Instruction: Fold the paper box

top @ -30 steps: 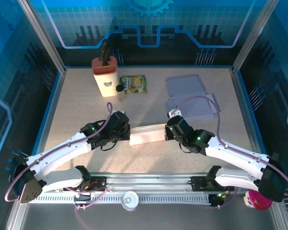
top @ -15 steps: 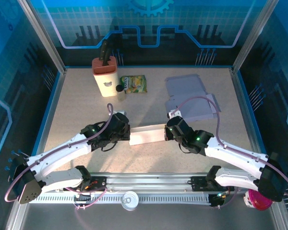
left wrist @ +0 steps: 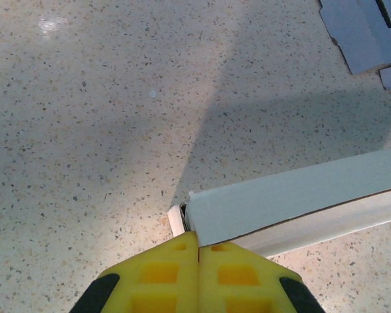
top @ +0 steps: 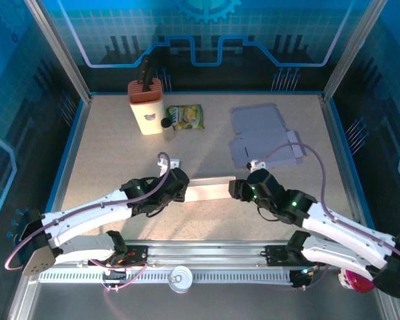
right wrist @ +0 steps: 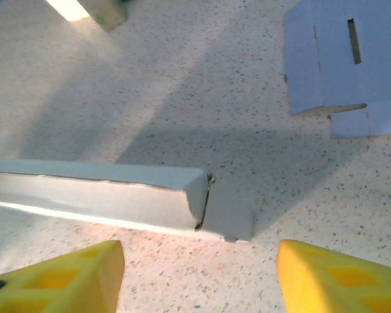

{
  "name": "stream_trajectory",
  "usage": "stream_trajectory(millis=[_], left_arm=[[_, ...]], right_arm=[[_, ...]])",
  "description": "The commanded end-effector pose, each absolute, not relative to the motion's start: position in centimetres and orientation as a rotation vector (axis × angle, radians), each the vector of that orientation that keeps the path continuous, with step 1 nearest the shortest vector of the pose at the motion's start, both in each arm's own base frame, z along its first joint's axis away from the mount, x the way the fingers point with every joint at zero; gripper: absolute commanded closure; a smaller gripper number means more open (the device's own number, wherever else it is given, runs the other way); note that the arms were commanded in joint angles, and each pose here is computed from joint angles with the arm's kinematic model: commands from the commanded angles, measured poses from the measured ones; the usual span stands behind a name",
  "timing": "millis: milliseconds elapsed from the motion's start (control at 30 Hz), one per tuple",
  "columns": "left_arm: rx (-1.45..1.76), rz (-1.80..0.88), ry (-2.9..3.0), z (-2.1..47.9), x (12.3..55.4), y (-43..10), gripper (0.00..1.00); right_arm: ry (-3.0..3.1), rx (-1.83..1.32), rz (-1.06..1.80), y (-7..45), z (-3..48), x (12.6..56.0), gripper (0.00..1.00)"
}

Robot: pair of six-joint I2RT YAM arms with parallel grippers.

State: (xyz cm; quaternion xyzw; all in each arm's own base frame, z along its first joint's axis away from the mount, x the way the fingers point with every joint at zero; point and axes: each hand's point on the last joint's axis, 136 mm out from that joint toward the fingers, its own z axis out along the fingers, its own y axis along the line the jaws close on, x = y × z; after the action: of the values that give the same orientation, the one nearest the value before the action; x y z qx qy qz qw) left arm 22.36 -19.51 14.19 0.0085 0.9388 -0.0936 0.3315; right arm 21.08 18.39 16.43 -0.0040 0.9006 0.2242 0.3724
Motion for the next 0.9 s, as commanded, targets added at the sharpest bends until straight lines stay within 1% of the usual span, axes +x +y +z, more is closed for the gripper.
stream_trajectory(millis=[0, 67, 133, 267, 367, 433, 500, 633, 767, 867], left_arm=[[0.039, -0.109, 2.537, 12.0, 20.9, -17.9, 1.0], [0.039, -0.106, 2.527, 12.2, 20.9, -18.0, 1.0], [0.039, -0.1, 2.521, 12.3, 20.9, -18.0, 1.0], [0.037, -0.108, 2.516, 12.5, 20.7, -18.0, 1.0], [0.037, -0.116, 2.516, 12.5, 20.6, -18.0, 1.0], [0.041, -0.117, 2.516, 12.5, 20.5, -18.0, 1.0], [0.039, -0.122, 2.513, 12.6, 20.5, -18.1, 1.0], [0.044, -0.129, 2.507, 12.9, 20.5, -18.2, 1.0], [0.046, -0.135, 2.505, 13.0, 20.6, -18.4, 1.0], [0.052, -0.137, 2.505, 13.1, 20.6, -18.6, 1.0]], right_arm=[[2.3, 0.187, 0.789, 18.4, 17.5, 19.9, 0.25], [2.269, 0.302, 0.885, 18.4, 18.4, 19.9, 0.19], [2.257, 0.486, 0.989, 18.3, 18.2, 19.9, 0.15], [2.182, 0.833, 1.24, 19.2, 17.4, 20.7, 0.14], [2.155, 1.057, 1.333, 19.5, 16.4, 20.8, 0.14], [2.118, 1.166, 1.407, 19.9, 15.7, 20.9, 0.17], [2.081, 1.21, 1.457, 20.2, 15.6, 21.2, 0.19], [2.051, 1.234, 1.489, 20.5, 15.9, 21.8, 0.2], [2.044, 1.294, 1.494, 20.5, 14.8, 22.0, 0.22], [2.034, 1.328, 1.507, 20.3, 14.0, 22.3, 0.27]])
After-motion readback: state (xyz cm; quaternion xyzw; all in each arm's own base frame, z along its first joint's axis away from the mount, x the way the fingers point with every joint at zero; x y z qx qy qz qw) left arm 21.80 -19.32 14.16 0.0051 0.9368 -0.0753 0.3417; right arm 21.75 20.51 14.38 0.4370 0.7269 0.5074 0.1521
